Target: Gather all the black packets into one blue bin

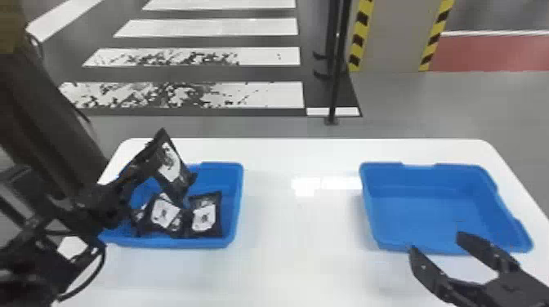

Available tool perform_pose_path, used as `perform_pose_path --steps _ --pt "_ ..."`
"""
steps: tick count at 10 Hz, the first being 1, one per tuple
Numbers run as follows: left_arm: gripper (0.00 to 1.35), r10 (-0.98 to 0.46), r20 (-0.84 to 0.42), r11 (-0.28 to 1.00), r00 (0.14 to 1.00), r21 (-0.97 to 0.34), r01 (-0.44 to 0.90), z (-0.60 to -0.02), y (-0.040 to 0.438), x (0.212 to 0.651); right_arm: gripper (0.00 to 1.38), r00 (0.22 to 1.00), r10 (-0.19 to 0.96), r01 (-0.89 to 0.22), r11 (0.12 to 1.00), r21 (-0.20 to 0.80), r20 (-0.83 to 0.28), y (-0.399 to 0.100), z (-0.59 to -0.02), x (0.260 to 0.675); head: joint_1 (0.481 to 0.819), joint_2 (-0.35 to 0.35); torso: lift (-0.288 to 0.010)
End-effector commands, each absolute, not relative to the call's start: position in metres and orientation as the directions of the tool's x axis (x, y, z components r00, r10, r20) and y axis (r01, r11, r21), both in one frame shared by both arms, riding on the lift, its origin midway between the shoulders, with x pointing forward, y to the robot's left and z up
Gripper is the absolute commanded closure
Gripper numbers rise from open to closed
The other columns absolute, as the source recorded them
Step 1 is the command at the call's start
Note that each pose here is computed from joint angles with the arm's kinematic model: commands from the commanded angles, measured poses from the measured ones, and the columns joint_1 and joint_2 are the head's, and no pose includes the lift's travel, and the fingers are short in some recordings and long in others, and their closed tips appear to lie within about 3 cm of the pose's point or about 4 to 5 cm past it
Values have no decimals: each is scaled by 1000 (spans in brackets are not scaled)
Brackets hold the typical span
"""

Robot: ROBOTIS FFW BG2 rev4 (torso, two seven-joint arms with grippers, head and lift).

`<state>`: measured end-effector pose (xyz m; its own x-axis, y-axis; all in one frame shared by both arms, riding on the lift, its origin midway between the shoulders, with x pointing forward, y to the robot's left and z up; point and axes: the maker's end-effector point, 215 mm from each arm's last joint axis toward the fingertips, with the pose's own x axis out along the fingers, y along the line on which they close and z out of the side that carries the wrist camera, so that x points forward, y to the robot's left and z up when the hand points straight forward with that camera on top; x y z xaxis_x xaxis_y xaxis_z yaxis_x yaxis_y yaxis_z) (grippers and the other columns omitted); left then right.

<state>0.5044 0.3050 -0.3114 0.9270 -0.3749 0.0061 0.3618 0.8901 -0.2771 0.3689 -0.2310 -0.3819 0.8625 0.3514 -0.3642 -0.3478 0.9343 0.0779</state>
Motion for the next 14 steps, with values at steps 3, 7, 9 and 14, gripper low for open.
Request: perform_pose_path --steps 3,7,9,14 --pt "64 -305 -121 945 945 -161 284 -339 343 520 225 901 328 -299 944 139 -285 -241 -393 359 695 120 -110" --pt "203 -268 20 961 963 -64 269 -302 337 448 228 960 220 -186 963 193 -173 -273 -384 338 695 110 -110" --pt "205 -197 68 980 978 -25 199 -280 345 390 229 985 139 -120 978 171 -101 -294 -368 326 695 94 -110" --pt "206 -110 -6 994 994 -23 110 -303 343 298 231 999 2 2 997 71 -46 -325 -348 298 695 55 -110"
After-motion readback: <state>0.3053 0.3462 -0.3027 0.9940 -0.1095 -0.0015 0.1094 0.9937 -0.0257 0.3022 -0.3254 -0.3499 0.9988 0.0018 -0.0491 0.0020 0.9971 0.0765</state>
